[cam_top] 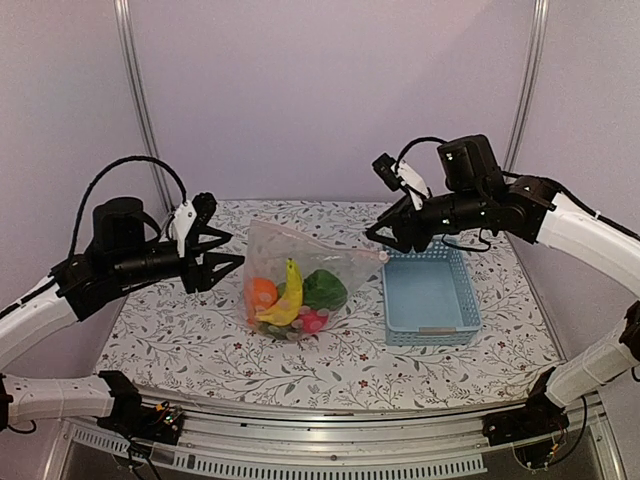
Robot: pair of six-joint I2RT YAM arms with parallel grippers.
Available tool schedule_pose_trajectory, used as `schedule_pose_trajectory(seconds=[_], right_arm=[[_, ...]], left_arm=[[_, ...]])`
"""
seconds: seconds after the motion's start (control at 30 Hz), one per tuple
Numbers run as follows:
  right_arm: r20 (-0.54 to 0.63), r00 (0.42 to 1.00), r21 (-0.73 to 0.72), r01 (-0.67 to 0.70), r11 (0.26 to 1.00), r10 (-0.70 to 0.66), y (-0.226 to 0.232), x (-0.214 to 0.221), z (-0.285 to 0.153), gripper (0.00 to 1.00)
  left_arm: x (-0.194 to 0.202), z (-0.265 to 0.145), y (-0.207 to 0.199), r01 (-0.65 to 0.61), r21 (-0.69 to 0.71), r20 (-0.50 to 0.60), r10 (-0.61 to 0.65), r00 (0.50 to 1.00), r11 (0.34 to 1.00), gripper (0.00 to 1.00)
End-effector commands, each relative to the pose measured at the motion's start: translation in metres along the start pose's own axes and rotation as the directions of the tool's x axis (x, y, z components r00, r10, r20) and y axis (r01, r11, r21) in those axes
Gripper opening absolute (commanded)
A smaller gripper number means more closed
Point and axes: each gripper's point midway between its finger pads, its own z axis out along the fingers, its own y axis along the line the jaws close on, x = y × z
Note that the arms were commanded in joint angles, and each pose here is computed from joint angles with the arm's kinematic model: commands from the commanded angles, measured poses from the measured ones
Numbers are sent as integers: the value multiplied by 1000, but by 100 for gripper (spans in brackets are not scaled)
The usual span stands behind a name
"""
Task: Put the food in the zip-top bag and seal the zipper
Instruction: Adjust the zipper food storage bag at the center of the board, then reset both arms
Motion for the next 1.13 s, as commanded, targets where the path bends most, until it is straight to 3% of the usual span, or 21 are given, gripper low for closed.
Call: schedule_pose_trajectory(seconds=[0.0, 0.2, 0.3, 0.4, 0.63, 0.77, 0.87, 0.97, 1.1], right_arm=[[66, 995, -80, -67, 995, 73, 18, -15, -12, 49], [88, 991, -26, -101, 995, 103, 7, -26, -15, 58], [135, 979, 137, -169, 976, 151, -22, -36, -23, 74], [208, 960, 310, -247, 918, 188, -57, -40, -39, 98], [392, 876, 462, -450, 764, 279, -113, -39, -97, 99], [425, 850, 562, -517, 646, 311, -140, -25, -127, 99], [459, 810, 637, -586, 501, 364, -159, -11, -144, 99], [451, 789, 676, -608, 417, 418, -168, 2, -140, 99], [419, 793, 696, -593, 405, 442, -173, 13, -124, 99]], left_arm=[[4, -9, -5, 79, -19, 0, -79, 997, 997, 60], [-3, -16, -4, 82, -29, -21, -83, 996, 996, 61], [-23, -25, 23, 100, -176, 3, -101, 995, 979, 71], [-48, -36, 55, 136, -332, 29, -134, 991, 933, 77], [-46, -17, 115, 151, -587, -164, -300, 940, 795, 84], [-61, -26, 141, 211, -704, -76, -368, 927, 678, 87], [-67, -36, 157, 287, -741, 8, -420, 908, 607, 88], [-71, -37, 162, 315, -734, 44, -421, 906, 602, 88], [-76, -41, 163, 306, -728, 56, -392, 918, 613, 90]])
